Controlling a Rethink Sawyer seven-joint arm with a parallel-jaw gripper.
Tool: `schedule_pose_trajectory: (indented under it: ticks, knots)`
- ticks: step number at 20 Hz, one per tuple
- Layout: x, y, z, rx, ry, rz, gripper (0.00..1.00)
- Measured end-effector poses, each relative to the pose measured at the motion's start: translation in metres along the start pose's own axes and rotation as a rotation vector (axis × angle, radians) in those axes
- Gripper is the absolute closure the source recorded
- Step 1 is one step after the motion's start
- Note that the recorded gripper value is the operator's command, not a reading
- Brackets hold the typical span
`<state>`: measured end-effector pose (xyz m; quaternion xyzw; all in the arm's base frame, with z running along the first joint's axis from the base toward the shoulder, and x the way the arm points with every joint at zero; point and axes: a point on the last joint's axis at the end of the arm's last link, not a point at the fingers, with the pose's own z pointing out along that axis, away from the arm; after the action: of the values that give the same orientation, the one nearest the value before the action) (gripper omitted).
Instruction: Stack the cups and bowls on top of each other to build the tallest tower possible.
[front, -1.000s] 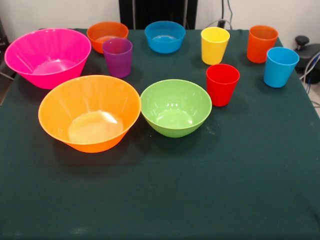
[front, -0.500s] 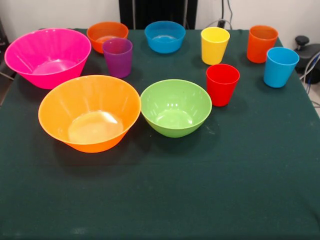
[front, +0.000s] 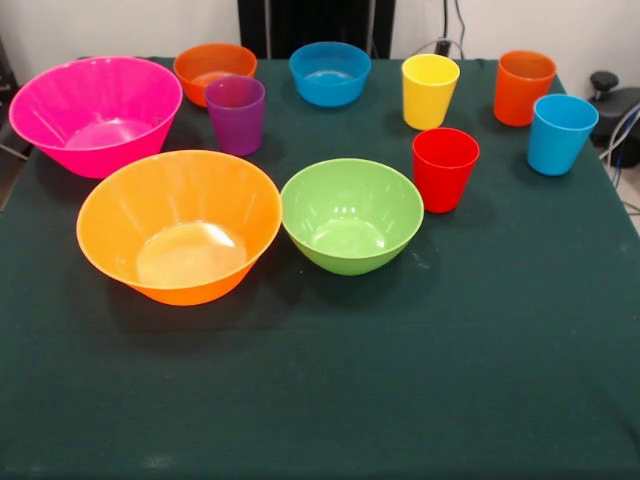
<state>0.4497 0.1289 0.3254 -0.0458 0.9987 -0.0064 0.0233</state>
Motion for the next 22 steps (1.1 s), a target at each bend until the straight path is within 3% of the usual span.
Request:
schedule_pose_trajectory:
  ticks: [3,6,9,12,20,22]
  knots:
    - [-0.011,-0.009,0.015,-0.001,-0.047,0.027,0.0]
    - [-0.026,-0.03,0.044,0.006,-0.127,0.078,0.0]
    - [-0.027,-0.043,0.059,0.013,-0.161,0.108,0.0]
    - [-0.016,-0.053,0.07,0.018,-0.166,0.133,0.0]
    - [0.024,-0.053,0.09,0.006,-0.101,0.16,0.0]
    - [0.031,-0.053,0.099,0.006,-0.101,0.164,0.0]
